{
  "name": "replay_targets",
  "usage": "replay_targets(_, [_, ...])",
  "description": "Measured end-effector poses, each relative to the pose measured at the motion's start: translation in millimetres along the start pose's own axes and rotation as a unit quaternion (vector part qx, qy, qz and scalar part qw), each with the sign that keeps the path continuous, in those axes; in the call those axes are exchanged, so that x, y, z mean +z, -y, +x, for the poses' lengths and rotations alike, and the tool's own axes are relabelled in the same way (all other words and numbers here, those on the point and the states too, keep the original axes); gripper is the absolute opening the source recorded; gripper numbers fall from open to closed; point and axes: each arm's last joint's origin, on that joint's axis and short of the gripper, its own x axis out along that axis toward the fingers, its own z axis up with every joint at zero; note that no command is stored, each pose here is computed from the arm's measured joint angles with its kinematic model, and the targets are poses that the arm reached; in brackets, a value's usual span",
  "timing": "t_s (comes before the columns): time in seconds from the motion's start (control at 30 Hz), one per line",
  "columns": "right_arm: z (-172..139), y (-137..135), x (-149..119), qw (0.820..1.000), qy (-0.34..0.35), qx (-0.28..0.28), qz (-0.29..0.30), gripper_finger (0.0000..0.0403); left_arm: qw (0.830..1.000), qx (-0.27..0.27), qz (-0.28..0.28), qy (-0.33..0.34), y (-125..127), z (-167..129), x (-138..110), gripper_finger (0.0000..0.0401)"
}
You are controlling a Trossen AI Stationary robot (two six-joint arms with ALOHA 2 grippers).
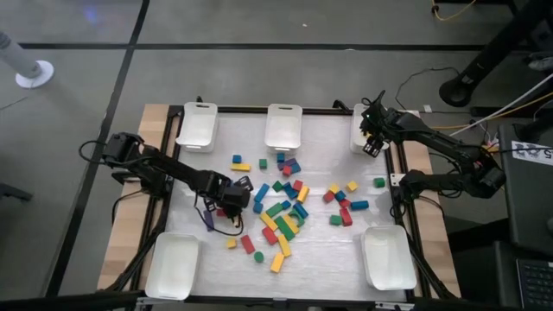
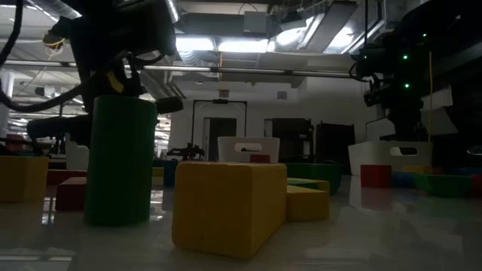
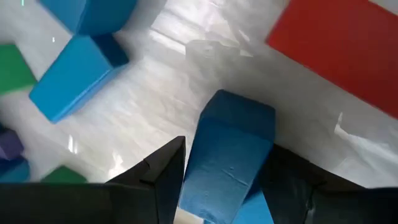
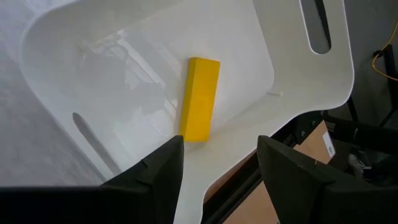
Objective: Sort blocks
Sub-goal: Put the blue block into the top center white bin
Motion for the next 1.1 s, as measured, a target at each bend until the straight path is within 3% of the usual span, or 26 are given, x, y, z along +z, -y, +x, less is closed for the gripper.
replay_targets(0.17, [-4.4,2.4,1.2,1.0,-0.002,-0.001,0.0,0.0204,0.999,-0.001,-0.036,0.0,0.3,0.6,0.0,0.0173])
replay_targets(0.37, [-15.7,9.1,8.6,1.0,0.019,0.002,0.007,0.0204,0.996,0.0,-0.091,0.003,0.2,1.0,0.4,0.0113])
replay_targets(0.5, [-23.5,11.4,14.7,0.998,0.053,0.043,0.012,0.0204,0.99,0.009,-0.14,0.004,-1.0,-0.3,0.4,0.0113])
replay_targets(0.63, [-29.6,10.3,20.2,0.988,0.095,0.119,0.012,0.0204,0.982,0.038,-0.186,0.006,-5.5,-5.7,-0.3,0.0113])
replay_targets(0.83, [-33.2,4.6,23.3,0.963,0.142,0.231,0.006,0.0204,0.945,0.111,-0.3,0.071,-31.1,-21.6,-2.1,0.0113])
replay_targets(1.1, [-36.3,1.5,26.3,0.935,0.18,0.305,0.002,0.0204,0.898,0.221,-0.357,0.132,-71.6,-32.2,-16.4,0.0113])
